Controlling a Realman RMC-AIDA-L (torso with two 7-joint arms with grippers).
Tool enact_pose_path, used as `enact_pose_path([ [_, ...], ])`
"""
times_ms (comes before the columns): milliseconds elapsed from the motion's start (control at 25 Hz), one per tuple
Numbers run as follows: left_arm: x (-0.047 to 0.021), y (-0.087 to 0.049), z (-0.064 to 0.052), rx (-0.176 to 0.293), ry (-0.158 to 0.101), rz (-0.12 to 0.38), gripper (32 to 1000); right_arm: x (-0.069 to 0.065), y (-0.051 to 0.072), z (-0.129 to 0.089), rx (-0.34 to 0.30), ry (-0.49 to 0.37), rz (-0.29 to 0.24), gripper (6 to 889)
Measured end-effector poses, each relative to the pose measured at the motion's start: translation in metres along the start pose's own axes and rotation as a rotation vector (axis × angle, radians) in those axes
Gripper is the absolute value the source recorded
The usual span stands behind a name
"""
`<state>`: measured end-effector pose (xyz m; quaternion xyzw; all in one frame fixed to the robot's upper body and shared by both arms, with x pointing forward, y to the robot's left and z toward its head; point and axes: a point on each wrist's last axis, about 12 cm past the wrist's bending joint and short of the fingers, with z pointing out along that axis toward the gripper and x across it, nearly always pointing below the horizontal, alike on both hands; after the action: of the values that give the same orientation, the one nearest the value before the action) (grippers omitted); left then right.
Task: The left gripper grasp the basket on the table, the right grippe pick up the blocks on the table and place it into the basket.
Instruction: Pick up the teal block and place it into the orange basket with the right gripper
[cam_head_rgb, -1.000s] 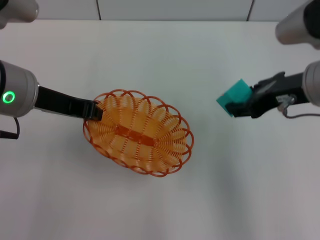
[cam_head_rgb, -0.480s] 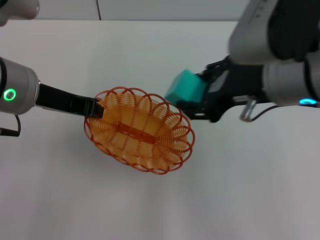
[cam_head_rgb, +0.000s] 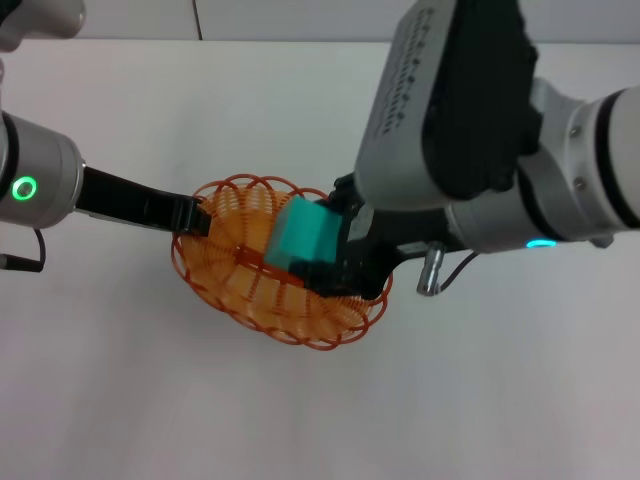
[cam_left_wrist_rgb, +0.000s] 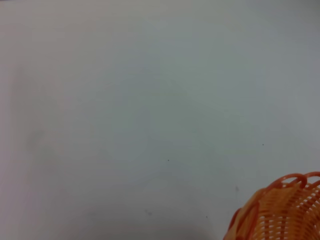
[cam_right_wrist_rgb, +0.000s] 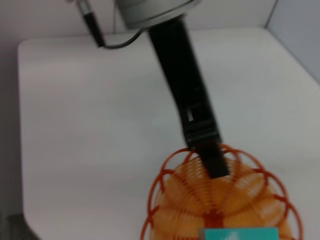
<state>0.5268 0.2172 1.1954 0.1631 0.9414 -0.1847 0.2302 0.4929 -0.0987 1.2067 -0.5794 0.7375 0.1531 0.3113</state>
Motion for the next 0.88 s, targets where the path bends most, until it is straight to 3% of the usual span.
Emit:
enact_pose_path([
  [440,-0.0006,-0.001,0.0,0.001,0.001,0.005,88,0.007,-0.005,0.028,-0.042,0.073,0.01,526],
  [880,-0.0011,-0.002,0.001,0.006,-0.004,0.006,89,0.012,-0.01,0.038,-0.048,0.093,0.032,526],
])
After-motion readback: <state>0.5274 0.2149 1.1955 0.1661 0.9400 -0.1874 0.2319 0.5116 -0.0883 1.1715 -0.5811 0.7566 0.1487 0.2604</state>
